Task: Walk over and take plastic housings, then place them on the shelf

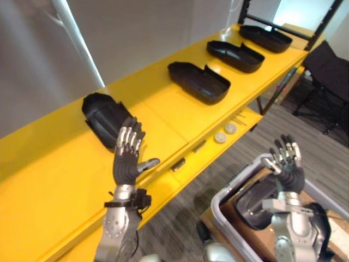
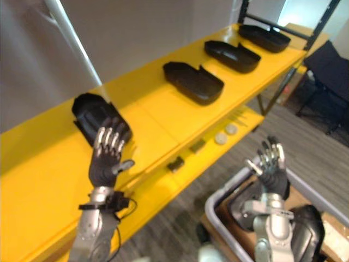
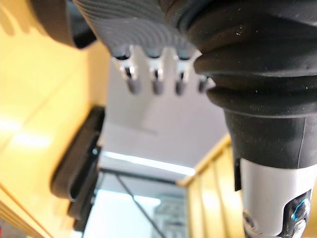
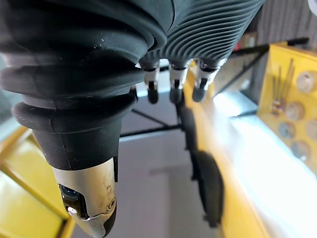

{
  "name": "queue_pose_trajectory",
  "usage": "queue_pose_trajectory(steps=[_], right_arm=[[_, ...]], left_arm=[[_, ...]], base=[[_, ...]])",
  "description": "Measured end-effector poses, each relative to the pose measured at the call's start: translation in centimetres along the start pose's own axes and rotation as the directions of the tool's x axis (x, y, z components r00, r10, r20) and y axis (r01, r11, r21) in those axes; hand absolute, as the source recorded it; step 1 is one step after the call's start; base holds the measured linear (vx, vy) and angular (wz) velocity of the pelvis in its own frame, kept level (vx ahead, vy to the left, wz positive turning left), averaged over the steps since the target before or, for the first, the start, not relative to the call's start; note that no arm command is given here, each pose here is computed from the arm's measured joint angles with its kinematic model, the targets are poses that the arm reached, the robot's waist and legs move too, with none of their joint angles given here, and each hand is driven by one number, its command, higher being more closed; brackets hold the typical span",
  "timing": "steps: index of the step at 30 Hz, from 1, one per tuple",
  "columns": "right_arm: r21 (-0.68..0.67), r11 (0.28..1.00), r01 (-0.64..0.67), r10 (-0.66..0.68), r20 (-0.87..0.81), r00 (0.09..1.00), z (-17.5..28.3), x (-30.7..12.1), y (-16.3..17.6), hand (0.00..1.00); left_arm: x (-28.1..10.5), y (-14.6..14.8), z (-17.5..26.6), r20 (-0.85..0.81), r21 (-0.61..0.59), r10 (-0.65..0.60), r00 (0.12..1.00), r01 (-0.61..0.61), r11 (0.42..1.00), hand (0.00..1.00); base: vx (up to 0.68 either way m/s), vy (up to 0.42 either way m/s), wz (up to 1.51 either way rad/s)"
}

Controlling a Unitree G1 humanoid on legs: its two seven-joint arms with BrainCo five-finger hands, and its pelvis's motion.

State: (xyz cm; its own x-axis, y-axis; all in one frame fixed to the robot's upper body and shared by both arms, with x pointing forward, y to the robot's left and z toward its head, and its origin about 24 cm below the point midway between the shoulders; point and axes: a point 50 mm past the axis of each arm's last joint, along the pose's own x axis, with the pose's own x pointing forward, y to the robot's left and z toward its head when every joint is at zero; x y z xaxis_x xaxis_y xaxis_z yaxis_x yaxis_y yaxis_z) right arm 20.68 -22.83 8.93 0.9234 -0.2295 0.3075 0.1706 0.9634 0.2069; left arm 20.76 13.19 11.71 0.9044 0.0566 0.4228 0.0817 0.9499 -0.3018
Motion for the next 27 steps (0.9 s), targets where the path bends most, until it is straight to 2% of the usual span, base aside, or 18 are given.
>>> queue_pose_trajectory(steps=[3,6,7,12,15,21,27], right_arm=[[0.002,1.0,0.011,-0.011,0.026,1.0,0.0,1.5,0.3,0.0],[0.006,0.997,0.08,-0.08,0.015,0.997,-0.3,1.2,-0.2,0.0],[0.004,0.992,0.127,-0.127,-0.026,0.992,-0.9,0.0,-0.7,0.0],[0.052,0.981,0.187,-0.174,-0.192,0.966,-3.4,-4.7,-1.2,0.0],[0.065,0.988,0.14,-0.121,-0.229,0.966,-3.9,-5.6,-0.4,0.0],[0.045,0.991,0.126,-0.114,-0.213,0.97,-3.8,-5.4,0.0,0.0],[0.061,0.997,0.055,-0.039,-0.237,0.971,-4.6,-4.6,2.3,0.0]], left_arm=[[0.7,-0.1,-0.3,0.009,0.001,0.009,1.0,-0.009,1.0,0.0],[0.4,-0.9,-0.3,0.011,-0.016,-0.03,0.999,0.03,0.999,0.0],[0.3,-1.4,0.0,0.022,-0.029,-0.067,0.997,0.068,0.997,0.0],[-0.7,-1.6,-0.3,-0.024,-0.028,-0.105,0.994,0.105,0.994,0.0],[-0.9,-1.2,-0.6,-0.055,-0.012,-0.095,0.994,0.095,0.995,0.0],[-0.9,-0.4,-2.2,-0.137,0.005,-0.064,0.988,0.065,0.998,0.0],[0.0,-1.4,-2.0,-0.114,-0.008,-0.096,0.989,0.096,0.995,0.0]], base=[[-0.14,-0.046,0.3],[-0.03,0.012,0.15],[-0.03,0.058,-0.16],[-0.11,0.089,-0.7],[-0.11,0.062,-1.14],[0.03,-0.065,-0.56],[-0.06,-0.067,-0.56]])
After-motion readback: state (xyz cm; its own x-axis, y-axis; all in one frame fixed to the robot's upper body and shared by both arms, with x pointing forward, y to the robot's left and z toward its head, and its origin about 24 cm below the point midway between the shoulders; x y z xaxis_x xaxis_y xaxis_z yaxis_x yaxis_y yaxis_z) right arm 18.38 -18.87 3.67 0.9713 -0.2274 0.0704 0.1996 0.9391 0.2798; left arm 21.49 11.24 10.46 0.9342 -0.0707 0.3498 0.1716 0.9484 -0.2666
